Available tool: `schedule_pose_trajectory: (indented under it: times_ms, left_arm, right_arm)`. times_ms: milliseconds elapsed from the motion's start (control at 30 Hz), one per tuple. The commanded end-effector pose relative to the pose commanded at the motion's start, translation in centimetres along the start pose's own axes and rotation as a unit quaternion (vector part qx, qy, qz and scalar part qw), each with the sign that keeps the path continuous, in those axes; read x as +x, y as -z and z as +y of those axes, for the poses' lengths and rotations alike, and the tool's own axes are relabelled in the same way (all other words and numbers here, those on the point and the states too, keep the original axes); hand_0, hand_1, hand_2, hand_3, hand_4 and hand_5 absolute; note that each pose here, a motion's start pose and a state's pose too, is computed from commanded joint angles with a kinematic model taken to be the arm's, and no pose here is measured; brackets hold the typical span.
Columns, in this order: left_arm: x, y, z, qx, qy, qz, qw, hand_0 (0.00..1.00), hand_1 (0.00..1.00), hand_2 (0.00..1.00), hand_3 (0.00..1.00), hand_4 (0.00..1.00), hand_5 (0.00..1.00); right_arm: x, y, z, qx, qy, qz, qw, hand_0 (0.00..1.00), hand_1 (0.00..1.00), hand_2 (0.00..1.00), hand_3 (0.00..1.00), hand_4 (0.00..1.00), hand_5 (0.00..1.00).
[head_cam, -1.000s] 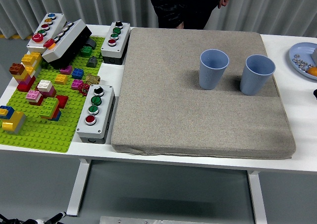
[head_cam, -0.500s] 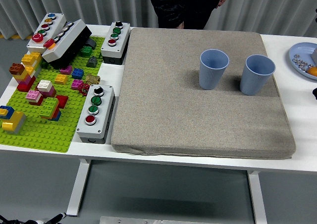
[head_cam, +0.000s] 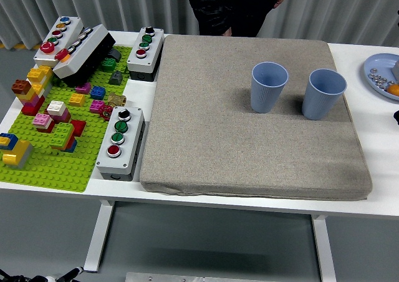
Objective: Pick cup pour cup place
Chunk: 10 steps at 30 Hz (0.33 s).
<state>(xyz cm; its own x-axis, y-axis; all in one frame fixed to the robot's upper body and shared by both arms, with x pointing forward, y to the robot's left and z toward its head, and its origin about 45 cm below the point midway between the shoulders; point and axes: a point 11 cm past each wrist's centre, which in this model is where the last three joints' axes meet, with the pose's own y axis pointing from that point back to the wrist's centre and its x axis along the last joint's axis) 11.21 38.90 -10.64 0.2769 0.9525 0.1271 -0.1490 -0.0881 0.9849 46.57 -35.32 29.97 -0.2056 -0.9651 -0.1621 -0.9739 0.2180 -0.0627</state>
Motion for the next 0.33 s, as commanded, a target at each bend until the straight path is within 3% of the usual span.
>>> schedule_pose_trajectory:
  times_ms: [333]
  left_arm:
    - [-0.01, 0.06, 0.00, 0.001, 0.001, -0.002, 1.000, 0.853, 0.868, 0.884, 0.772, 0.598, 0.998]
  right_arm:
    - [-0.01, -0.04, 0.02, 0.000, -0.001, 0.000, 1.000, 0.958, 0.845, 0.839, 0.812, 0.732, 0.998]
